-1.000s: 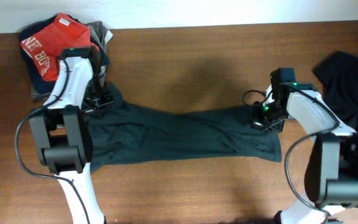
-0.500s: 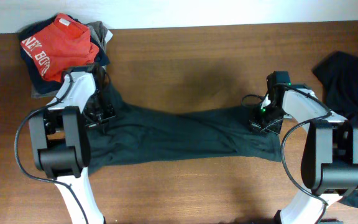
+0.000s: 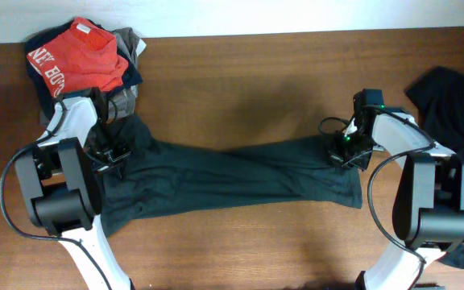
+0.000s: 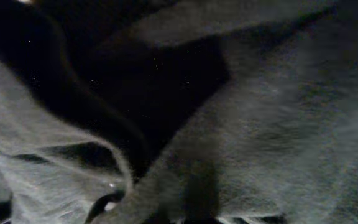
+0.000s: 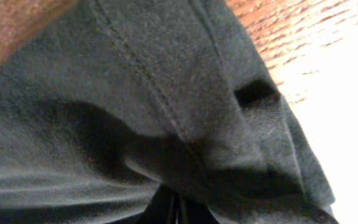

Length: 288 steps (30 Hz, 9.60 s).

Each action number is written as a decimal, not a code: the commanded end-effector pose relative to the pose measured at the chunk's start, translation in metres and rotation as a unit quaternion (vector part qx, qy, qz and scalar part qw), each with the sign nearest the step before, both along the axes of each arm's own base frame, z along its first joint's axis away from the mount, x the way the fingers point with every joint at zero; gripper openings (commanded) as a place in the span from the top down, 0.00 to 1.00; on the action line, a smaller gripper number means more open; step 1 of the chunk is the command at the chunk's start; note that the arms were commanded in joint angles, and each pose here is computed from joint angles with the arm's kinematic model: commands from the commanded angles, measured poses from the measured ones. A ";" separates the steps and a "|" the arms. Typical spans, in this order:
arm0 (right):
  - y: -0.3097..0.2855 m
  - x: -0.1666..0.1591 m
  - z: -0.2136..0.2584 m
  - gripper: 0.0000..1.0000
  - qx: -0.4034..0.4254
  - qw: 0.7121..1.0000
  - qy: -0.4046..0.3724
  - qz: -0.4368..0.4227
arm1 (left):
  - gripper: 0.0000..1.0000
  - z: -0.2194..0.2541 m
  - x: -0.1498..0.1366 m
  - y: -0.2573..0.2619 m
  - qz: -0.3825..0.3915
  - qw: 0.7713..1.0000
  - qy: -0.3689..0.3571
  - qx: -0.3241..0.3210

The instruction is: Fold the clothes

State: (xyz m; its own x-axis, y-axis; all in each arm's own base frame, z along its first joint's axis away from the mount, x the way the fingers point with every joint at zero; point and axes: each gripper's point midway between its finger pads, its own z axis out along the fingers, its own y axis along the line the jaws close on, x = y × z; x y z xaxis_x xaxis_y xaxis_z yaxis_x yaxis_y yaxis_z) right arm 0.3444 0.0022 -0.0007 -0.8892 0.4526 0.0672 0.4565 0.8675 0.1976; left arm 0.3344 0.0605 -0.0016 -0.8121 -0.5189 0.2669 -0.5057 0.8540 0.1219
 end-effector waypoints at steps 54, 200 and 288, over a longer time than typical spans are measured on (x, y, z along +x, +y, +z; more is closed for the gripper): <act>-0.083 -0.035 0.037 0.01 0.197 0.973 -0.117 0.036 | 0.01 0.238 -0.060 -0.042 -0.098 0.962 -0.255 0.014; 0.058 0.011 0.075 0.96 -0.056 0.985 -0.039 0.161 | 0.01 0.199 -0.059 -0.055 -0.096 0.966 -0.237 -0.026; 0.120 0.049 0.061 0.96 0.087 0.968 -0.129 0.197 | 0.01 0.199 -0.059 -0.055 -0.096 0.967 -0.236 -0.026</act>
State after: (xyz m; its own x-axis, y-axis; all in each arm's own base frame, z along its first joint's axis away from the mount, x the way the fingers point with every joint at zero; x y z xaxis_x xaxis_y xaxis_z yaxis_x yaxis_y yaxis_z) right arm 0.3967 0.1045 0.0887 -0.9724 0.1075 -0.2070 0.0213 0.9247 0.3801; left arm 0.2767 0.0084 0.1986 -0.9228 -0.3596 -0.1386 -0.3443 0.9308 -0.1227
